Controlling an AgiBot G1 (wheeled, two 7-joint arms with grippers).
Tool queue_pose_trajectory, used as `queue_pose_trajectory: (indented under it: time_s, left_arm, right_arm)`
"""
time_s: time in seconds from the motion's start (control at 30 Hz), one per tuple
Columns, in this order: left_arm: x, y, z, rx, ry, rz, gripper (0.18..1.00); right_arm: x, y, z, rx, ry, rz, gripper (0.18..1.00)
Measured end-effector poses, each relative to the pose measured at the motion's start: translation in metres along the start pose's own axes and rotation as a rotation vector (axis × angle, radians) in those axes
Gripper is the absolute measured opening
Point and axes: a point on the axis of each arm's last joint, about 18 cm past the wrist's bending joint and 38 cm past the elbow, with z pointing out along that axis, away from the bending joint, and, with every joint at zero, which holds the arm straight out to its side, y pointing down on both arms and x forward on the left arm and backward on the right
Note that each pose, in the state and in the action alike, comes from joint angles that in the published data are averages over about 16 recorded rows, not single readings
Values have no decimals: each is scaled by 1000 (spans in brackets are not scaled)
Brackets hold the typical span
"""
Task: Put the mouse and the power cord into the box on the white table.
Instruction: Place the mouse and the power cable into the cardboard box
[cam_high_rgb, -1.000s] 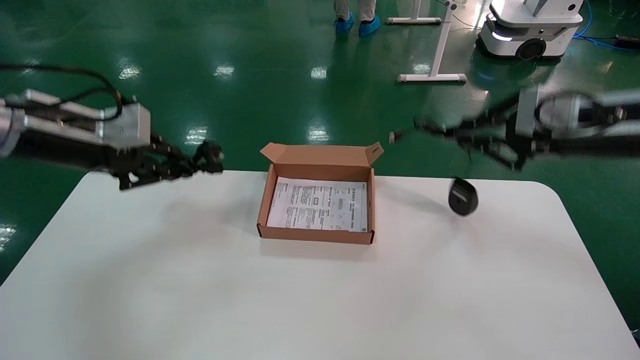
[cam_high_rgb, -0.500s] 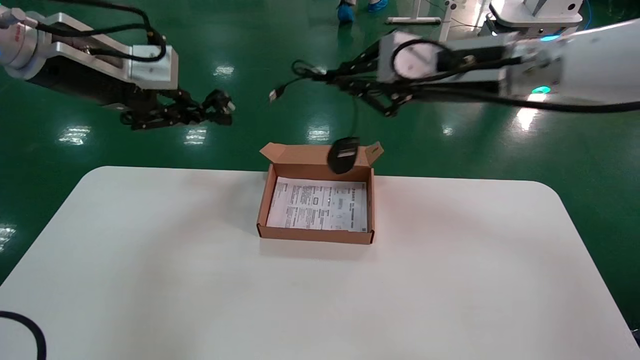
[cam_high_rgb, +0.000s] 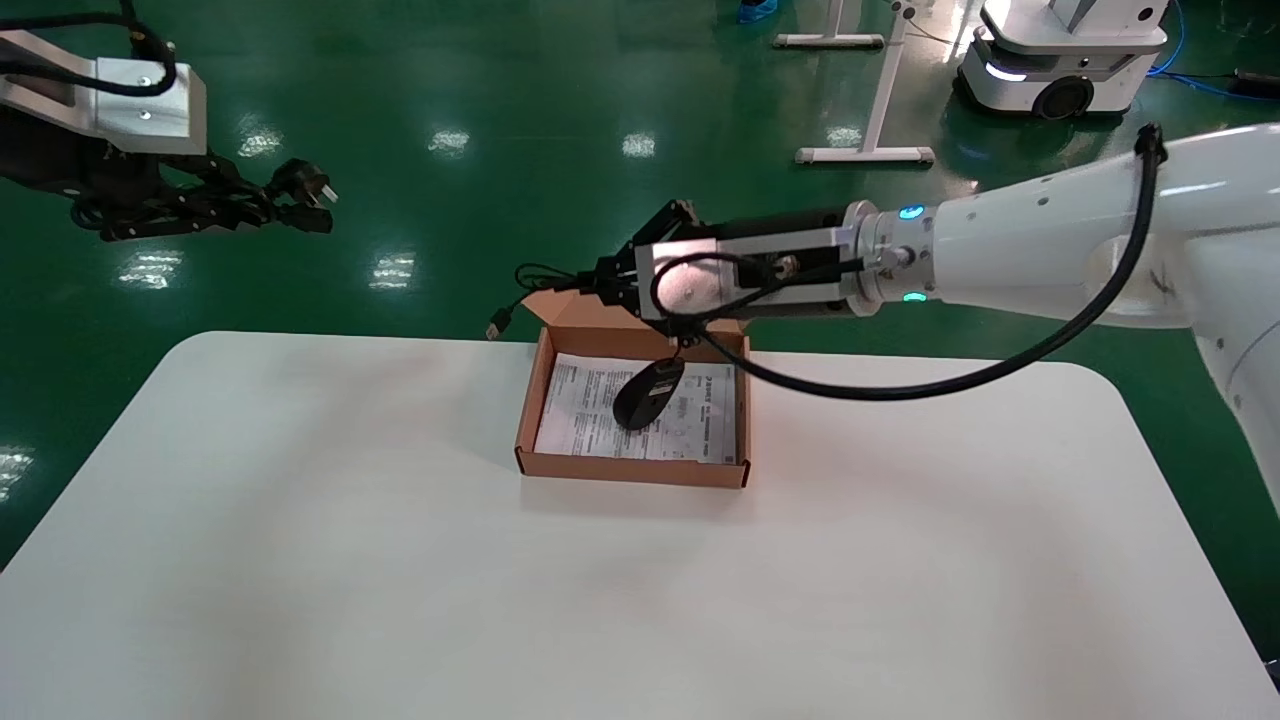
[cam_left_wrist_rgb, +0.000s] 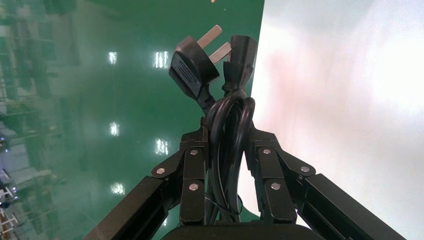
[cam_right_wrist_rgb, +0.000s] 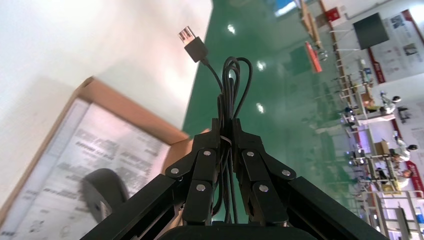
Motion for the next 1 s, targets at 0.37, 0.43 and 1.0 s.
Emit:
queue_pose_trajectory:
  time_s: [0.37,0.43,1.0]
  left_arm:
    - [2,3,0,4,-2,-11,317]
    - [2,4,-1,6,-4,-14,317]
    - [2,6,-4,8,-5,-25,316]
  right_arm:
    - [-37,14,15,-40,-79,-34,221]
    - [-43,16,16,-49,-91,-37,221]
    - [-67,27,31,-108,-134,-22,221]
